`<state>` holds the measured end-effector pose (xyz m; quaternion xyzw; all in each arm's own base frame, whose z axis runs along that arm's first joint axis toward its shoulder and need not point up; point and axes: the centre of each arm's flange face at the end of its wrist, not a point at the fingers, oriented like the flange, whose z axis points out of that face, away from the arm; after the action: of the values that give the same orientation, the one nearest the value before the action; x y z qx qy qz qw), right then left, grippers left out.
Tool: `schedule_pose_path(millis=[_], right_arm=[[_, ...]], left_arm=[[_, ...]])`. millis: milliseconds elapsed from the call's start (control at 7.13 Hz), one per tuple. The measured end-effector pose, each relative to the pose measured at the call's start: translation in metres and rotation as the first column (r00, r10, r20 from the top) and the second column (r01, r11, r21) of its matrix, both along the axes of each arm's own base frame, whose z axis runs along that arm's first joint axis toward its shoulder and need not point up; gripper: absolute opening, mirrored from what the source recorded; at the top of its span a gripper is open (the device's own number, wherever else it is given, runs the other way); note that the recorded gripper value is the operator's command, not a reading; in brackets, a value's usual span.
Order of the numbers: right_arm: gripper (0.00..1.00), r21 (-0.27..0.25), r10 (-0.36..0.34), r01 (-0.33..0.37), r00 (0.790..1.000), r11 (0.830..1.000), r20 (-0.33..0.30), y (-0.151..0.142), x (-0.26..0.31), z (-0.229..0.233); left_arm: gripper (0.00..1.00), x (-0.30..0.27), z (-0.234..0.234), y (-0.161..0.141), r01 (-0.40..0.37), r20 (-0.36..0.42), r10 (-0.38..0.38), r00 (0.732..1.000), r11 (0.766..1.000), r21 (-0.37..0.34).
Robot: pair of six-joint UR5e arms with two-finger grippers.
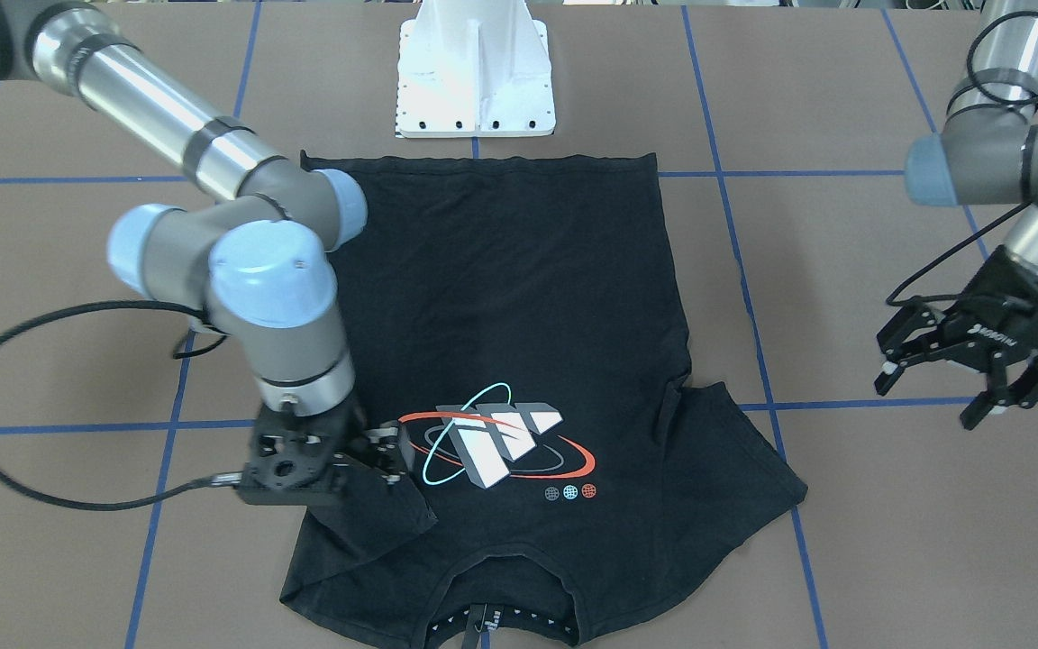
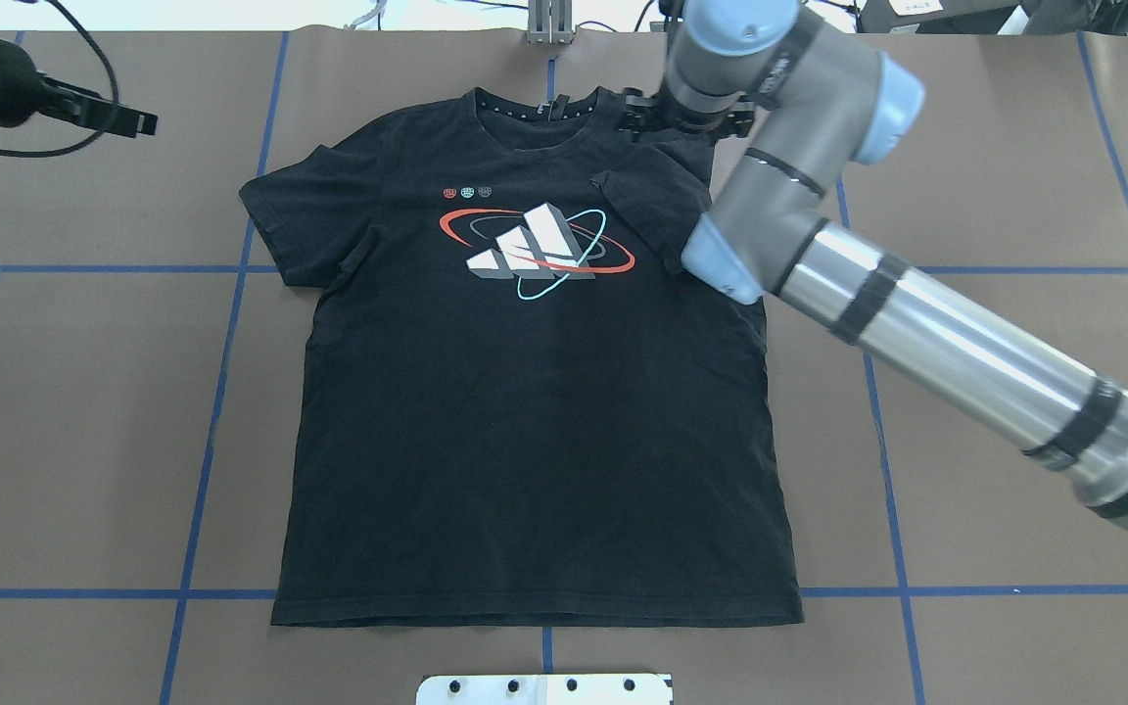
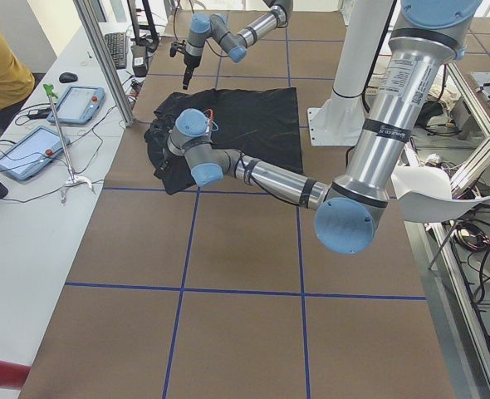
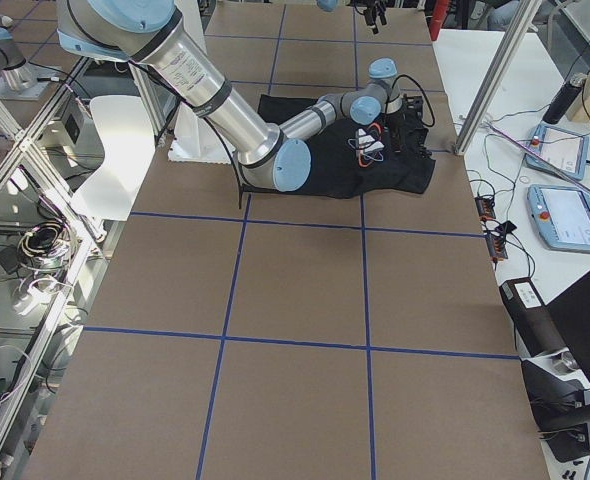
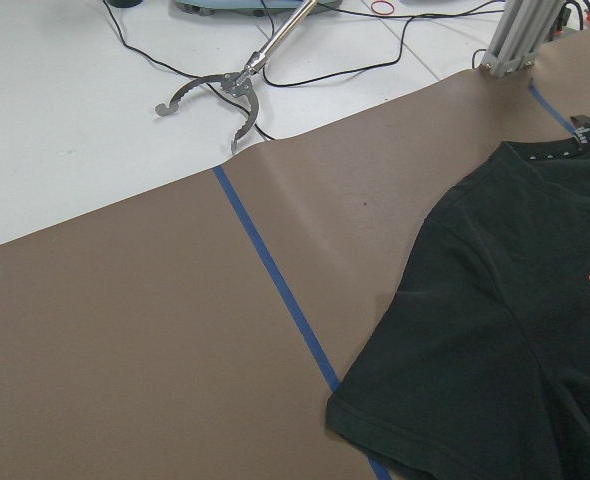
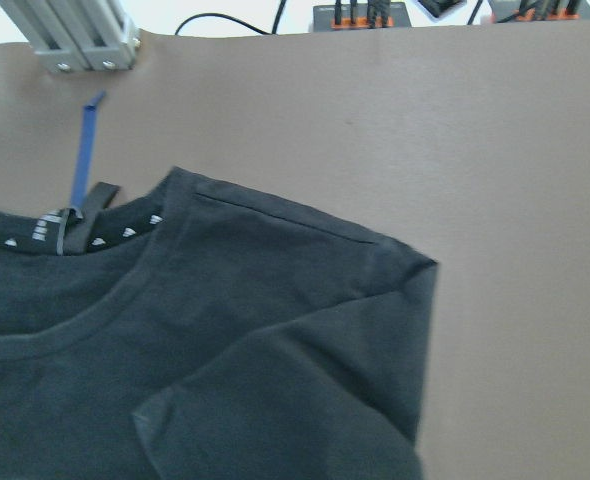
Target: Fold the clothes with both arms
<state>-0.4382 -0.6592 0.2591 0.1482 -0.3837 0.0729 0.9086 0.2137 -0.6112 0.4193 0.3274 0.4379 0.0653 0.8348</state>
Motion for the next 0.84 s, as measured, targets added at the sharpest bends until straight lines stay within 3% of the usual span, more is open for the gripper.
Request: schedule_pose_path(millis=[561,701,841], right_arm=[[1.0,0.067,-0.171,0.172,0.985,0.983,-0.014,0.039,0.17,0.115],[1.0,0.082,-0.206,0.208,0.978,0.975,-0.03,0.044,0.199,0.141],[1.0,0.092,-0.236,0.24,0.97,0.966,-0.052,0.049,0.228,0.168]], left_arm=[[1.0,0.101,0.057,-0.021,0.173,-0.047,-0.177,0.983,0.981,-0.086],[0.96,0.12,0.064,-0.021,0.206,-0.038,-0.21,0.977,0.974,-0.091],[0.87,0.134,0.07,-0.02,0.23,-0.025,-0.233,0.972,0.969,-0.088]])
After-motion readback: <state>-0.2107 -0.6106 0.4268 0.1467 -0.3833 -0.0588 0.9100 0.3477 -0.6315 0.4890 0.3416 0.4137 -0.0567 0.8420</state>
